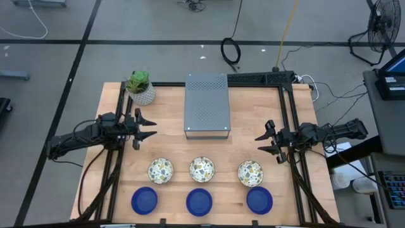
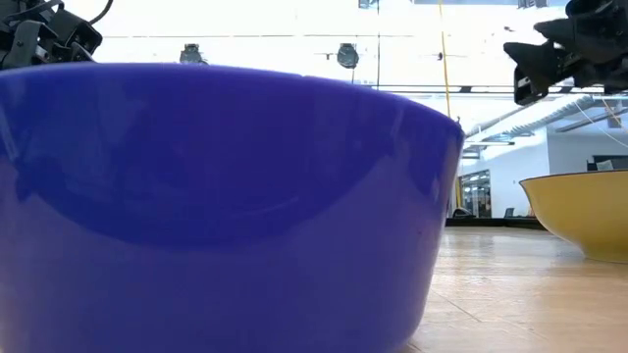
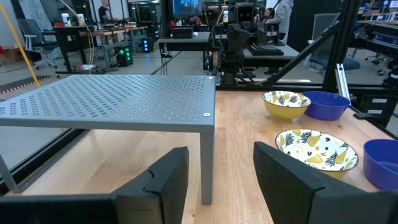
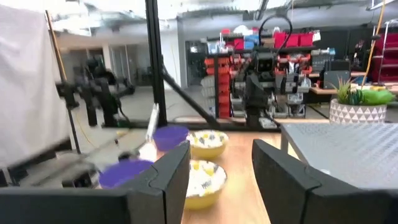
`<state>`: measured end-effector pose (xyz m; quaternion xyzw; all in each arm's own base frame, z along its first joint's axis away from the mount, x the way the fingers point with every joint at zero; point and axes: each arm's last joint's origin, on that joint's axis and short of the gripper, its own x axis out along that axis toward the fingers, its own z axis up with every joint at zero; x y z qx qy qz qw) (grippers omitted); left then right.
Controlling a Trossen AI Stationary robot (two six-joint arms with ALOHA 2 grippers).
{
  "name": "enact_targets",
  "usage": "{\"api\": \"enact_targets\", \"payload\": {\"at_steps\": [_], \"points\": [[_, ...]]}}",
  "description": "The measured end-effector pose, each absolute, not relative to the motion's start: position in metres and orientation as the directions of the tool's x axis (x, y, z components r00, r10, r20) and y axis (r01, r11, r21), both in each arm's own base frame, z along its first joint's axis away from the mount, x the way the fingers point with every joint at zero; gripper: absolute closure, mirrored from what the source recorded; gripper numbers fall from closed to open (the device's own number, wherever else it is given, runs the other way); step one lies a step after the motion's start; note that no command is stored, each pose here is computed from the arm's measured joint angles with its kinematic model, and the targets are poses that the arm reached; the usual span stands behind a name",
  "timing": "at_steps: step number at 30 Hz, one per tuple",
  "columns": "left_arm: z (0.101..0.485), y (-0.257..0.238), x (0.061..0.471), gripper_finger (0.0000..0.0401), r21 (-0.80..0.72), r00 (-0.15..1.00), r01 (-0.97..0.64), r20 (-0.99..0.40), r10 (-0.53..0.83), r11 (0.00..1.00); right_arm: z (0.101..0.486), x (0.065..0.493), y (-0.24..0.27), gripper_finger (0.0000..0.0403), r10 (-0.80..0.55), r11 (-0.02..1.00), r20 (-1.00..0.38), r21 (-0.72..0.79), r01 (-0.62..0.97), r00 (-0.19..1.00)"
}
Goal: Pick & Place Mini bowls
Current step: Put the right yellow patterned bowl on the shelf
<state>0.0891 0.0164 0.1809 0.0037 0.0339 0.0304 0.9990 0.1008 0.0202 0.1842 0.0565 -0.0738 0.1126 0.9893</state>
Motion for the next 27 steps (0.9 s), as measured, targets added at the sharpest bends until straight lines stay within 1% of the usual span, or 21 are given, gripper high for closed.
{"api": "enact_targets", "payload": {"at_steps": [2,4,6,9,15,21,23,26,27], "points": [[0.181,0.016,0.089,0.0219,0.009,0.996,-0.061,-0.068,0.061,0.998,0.189,0.100,0.020,0.0242,0.210,0.943,0.205,0.216,-0.253,0.956],[0.181,0.016,0.089,0.0219,0.010,0.996,-0.060,-0.067,0.061,0.998,0.194,0.099,0.019,0.0243,0.176,0.896,0.262,0.358,-0.264,0.949],[0.181,0.016,0.089,0.0219,0.010,0.996,-0.060,-0.067,0.061,0.998,0.198,0.098,0.018,0.0243,0.151,0.851,0.304,0.444,-0.281,0.940],[0.181,0.016,0.089,0.0219,0.010,0.996,-0.061,-0.067,0.062,0.998,0.204,0.096,0.018,0.0241,0.149,0.833,0.369,0.453,-0.318,0.917],[0.181,0.016,0.089,0.0219,0.010,0.996,-0.062,-0.067,0.063,0.998,0.205,0.095,0.018,0.0242,0.147,0.824,0.378,0.464,-0.325,0.914],[0.181,0.017,0.089,0.0219,0.010,0.996,-0.063,-0.067,0.063,0.998,0.204,0.096,0.018,0.0240,0.146,0.890,0.359,0.360,-0.281,0.922],[0.181,0.017,0.089,0.0219,0.010,0.996,-0.063,-0.067,0.063,0.998,0.204,0.096,0.017,0.0240,0.109,0.899,0.365,0.360,-0.248,0.924],[0.181,0.016,0.089,0.0219,0.010,0.996,-0.062,-0.067,0.063,0.998,0.204,0.098,0.014,0.0236,0.004,0.885,0.353,0.434,-0.167,0.936],[0.181,0.016,0.089,0.0219,0.010,0.996,-0.063,-0.067,0.063,0.998,0.203,0.100,0.015,0.0230,-0.001,0.878,0.331,0.452,-0.157,0.944]]}}
